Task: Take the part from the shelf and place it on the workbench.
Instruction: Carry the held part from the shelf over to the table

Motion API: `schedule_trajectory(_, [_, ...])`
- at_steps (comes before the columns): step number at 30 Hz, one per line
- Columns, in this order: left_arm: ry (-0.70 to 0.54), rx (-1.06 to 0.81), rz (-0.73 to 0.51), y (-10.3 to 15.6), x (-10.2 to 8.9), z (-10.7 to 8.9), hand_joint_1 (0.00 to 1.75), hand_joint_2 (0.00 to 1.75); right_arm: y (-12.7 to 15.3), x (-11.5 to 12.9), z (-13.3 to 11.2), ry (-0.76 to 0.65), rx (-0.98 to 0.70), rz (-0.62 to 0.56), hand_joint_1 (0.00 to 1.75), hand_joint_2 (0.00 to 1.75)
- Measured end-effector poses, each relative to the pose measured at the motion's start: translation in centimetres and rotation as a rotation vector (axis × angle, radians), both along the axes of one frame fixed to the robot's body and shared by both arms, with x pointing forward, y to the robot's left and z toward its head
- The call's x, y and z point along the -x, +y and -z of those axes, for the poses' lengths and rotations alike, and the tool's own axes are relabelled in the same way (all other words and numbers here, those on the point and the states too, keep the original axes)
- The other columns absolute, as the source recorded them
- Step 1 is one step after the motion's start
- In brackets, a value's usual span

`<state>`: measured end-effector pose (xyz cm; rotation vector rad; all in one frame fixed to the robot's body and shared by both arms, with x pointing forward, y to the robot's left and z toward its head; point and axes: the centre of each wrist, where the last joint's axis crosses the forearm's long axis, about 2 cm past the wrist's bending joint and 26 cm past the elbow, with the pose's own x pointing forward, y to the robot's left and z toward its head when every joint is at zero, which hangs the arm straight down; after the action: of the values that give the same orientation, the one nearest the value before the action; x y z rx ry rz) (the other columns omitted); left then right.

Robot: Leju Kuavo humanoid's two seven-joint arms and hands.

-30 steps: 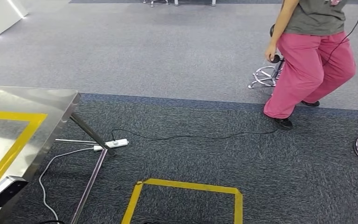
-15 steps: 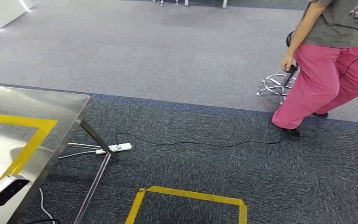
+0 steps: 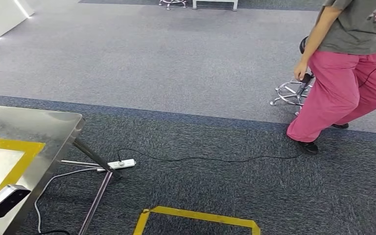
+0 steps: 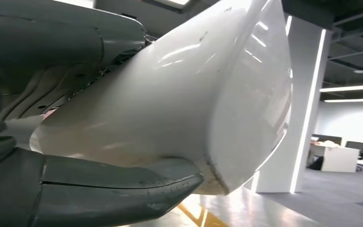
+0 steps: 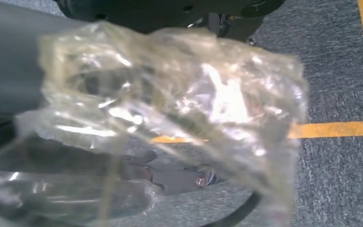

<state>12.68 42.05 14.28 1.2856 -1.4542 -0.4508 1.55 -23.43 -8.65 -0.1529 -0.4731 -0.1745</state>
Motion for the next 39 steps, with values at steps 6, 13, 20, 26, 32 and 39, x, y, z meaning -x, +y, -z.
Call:
schedule_trajectory(6, [0.009,0.014,-0.003,0.02,0.07,0.06,1.75,1.75,0.03,0.04,0.00,0.002,-0.006,0.001,0.00,0.00])
schedule_trajectory(13, [0.003,0.039,-0.003,0.21,0.00,-0.06,1.75,1.75,0.00,-0.01,-0.02,0.000,-0.007,0.004,0.00,0.00])
schedule_trajectory(20, [0.000,0.044,-0.004,0.26,-0.01,-0.08,1.75,1.75,-0.01,-0.06,-0.04,-0.002,-0.007,0.004,0.00,0.00])
schedule_trajectory(26, [0.000,0.044,-0.004,0.27,0.00,-0.08,1.75,1.75,-0.01,-0.06,-0.04,-0.002,-0.007,0.003,0.00,0.00])
schedule_trajectory(32, [0.003,0.045,-0.003,0.28,0.00,-0.08,1.75,1.75,-0.01,-0.06,-0.04,-0.002,-0.007,0.003,0.00,0.00])
schedule_trajectory(39, [0.008,0.045,0.000,0.29,0.01,-0.07,1.75,1.75,-0.01,-0.06,-0.04,0.000,-0.006,0.000,0.00,0.00])
